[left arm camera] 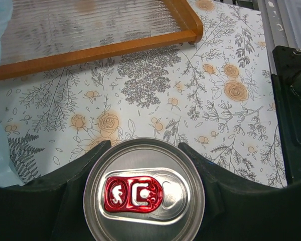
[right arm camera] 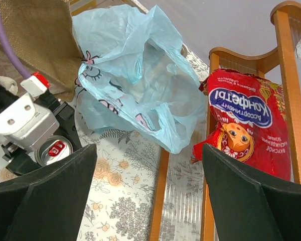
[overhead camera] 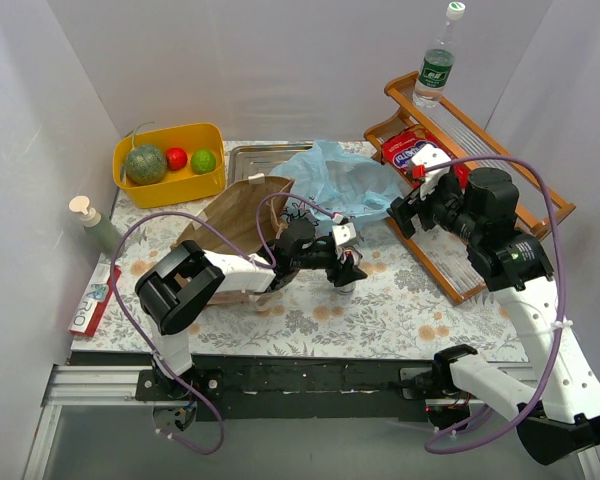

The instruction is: Untie the knot of the grocery bags and take out the mixed food

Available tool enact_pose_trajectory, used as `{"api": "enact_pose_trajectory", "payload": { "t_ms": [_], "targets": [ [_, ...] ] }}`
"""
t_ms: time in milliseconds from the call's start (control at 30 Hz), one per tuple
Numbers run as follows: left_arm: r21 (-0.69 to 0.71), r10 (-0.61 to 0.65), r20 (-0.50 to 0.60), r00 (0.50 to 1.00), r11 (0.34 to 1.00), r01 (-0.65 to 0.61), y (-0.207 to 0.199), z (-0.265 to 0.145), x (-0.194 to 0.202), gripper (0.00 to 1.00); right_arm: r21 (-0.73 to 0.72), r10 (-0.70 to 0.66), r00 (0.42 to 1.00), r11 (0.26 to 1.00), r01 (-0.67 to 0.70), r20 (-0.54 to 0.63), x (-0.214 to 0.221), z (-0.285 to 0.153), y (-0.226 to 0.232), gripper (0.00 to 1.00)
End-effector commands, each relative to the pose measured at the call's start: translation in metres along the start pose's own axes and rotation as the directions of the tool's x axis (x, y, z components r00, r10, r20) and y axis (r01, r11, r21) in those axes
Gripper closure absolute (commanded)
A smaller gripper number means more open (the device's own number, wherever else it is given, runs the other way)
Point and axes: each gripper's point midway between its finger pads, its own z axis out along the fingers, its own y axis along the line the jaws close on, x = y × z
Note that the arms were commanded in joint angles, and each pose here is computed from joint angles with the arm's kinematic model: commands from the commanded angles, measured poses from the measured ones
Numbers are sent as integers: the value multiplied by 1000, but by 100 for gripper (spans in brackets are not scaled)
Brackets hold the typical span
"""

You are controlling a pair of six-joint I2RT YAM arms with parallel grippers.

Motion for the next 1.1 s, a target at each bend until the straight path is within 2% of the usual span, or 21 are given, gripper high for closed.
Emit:
{"api": "enact_pose_trajectory", "payload": {
  "t_ms": [0, 133, 167, 267, 300, 433, 533, 600, 633, 700, 733, 767, 800, 833, 867, 900, 967, 1000, 1067],
  "targets": [
    [-21, 84, 75, 994, 996, -83, 5, 3, -25, 76, -4, -19, 1000, 1000, 19, 14, 0, -2, 0, 8],
    [-20, 66, 50, 997, 998, -65, 5, 3, -20, 53, -19, -19, 1000, 1000, 19, 6, 7, 0, 5, 8],
    [-20, 63, 47, 997, 998, -62, 5, 2, -21, 40, -27, -16, 1000, 999, 16, 1, 10, 2, 7, 8],
    [-3, 60, 25, 998, 998, -60, 0, -1, -17, 29, -31, -17, 1000, 999, 17, 5, 12, 5, 7, 8],
    [-3, 59, 21, 998, 998, -59, -1, -2, -17, 2, -31, -17, 1000, 999, 17, 6, 12, 5, 7, 8],
    [-20, 56, 19, 998, 998, -56, -1, -8, -23, 2, -32, -23, 1000, 999, 23, 7, 12, 7, 7, 7],
    [-29, 68, 68, 995, 997, -66, -5, -14, -56, 2, -31, -28, 1000, 999, 28, 13, 11, 7, 7, 7],
    [-47, 95, 155, 983, 995, -89, -8, -23, -113, 2, -29, -40, 999, 999, 41, 13, 11, 5, 7, 7],
    [-56, 77, 145, 987, 996, -69, -9, -28, -124, 2, -30, -43, 999, 999, 43, 7, 13, 4, 7, 7],
    [-66, 113, 222, 968, 993, -101, -18, -44, -188, 2, -58, -73, 997, 996, 72, -14, 20, 3, 11, 7],
    [-64, 93, 191, 977, 995, -82, -21, -50, -190, 2, -82, -85, 996, 993, 83, -16, 20, 4, 15, 8],
    [-82, 111, 215, 970, 992, -95, -22, -57, -215, 2, -122, -84, 996, 989, 82, -11, 19, 4, 21, 9],
    [-108, 115, 208, 971, 990, -94, -20, -63, -222, 2, -162, -60, 997, 985, 53, -41, 25, 12, 26, 11],
    [-137, 113, 152, 982, 986, -92, -19, -71, -217, 2, -220, -28, 995, 975, 7, -95, 36, 13, 37, 12],
    [-220, 127, 120, 985, 971, -98, -5, -79, -217, 2, -290, -5, 996, 957, -23, -93, 30, 14, 47, 12],
    [-270, 129, 80, 988, 957, -103, 4, -86, -213, 2, -347, 32, 987, 934, -85, -155, 42, 27, 56, 12],
    [-380, 159, 1, 987, 914, -146, 23, -110, -203, 2, -444, 76, 975, 881, -165, -210, 50, 32, 75, 7],
    [-462, 152, -38, 988, 874, -152, 43, -126, -193, 2, -465, 94, 965, 862, -203, -246, 57, 41, 79, 2],
    [-547, 158, -67, 985, 820, -169, 59, -155, -194, 2, -478, 138, 953, 840, -256, -268, 60, 52, 84, 2]
  ]
}}
